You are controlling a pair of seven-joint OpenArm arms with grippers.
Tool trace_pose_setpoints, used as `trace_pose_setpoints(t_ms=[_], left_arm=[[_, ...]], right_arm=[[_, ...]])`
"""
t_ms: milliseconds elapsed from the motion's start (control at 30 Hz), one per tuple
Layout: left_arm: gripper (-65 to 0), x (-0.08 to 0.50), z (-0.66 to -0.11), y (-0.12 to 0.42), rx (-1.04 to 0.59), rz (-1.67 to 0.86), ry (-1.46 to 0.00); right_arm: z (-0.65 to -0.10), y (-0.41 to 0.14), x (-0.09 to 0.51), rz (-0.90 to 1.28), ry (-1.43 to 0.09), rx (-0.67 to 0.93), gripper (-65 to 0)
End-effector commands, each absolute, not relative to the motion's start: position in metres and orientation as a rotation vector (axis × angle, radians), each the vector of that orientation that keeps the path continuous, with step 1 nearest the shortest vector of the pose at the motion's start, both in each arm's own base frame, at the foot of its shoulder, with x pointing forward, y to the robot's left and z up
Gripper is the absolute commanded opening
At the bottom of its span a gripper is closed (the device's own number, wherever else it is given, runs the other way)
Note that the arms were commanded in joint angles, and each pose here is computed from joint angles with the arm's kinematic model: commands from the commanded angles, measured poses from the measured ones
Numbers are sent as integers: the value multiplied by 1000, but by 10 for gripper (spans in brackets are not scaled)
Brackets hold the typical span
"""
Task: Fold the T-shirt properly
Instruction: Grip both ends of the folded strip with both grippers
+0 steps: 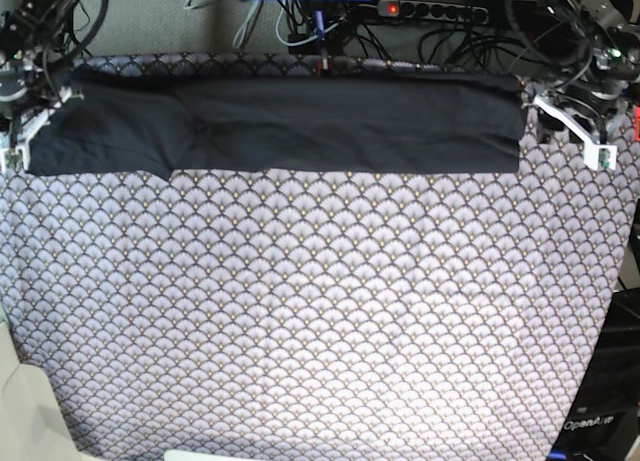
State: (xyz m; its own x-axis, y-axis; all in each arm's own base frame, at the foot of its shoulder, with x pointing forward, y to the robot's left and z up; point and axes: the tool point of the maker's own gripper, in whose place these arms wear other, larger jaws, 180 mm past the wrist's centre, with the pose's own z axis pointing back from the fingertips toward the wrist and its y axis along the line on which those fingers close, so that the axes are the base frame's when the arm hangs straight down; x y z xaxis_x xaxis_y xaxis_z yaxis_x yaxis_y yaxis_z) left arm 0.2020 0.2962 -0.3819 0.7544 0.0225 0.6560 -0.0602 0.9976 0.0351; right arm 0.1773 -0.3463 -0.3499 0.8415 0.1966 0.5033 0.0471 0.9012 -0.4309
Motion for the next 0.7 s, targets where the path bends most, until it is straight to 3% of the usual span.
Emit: trace_pose_setpoints(t_ms=[0,167,667], left_arm=[[-302,207,-370,303,73,50,-760],[-302,208,-369,308,78,76,-768],[-302,208,-387,289,9,117,-745]], right_arm=[[-340,-348,185,85,-609,-464,-501],[-340,-346,202,63,-642,-443,-643],[-403,-356,202,12,-534,-309,-650]])
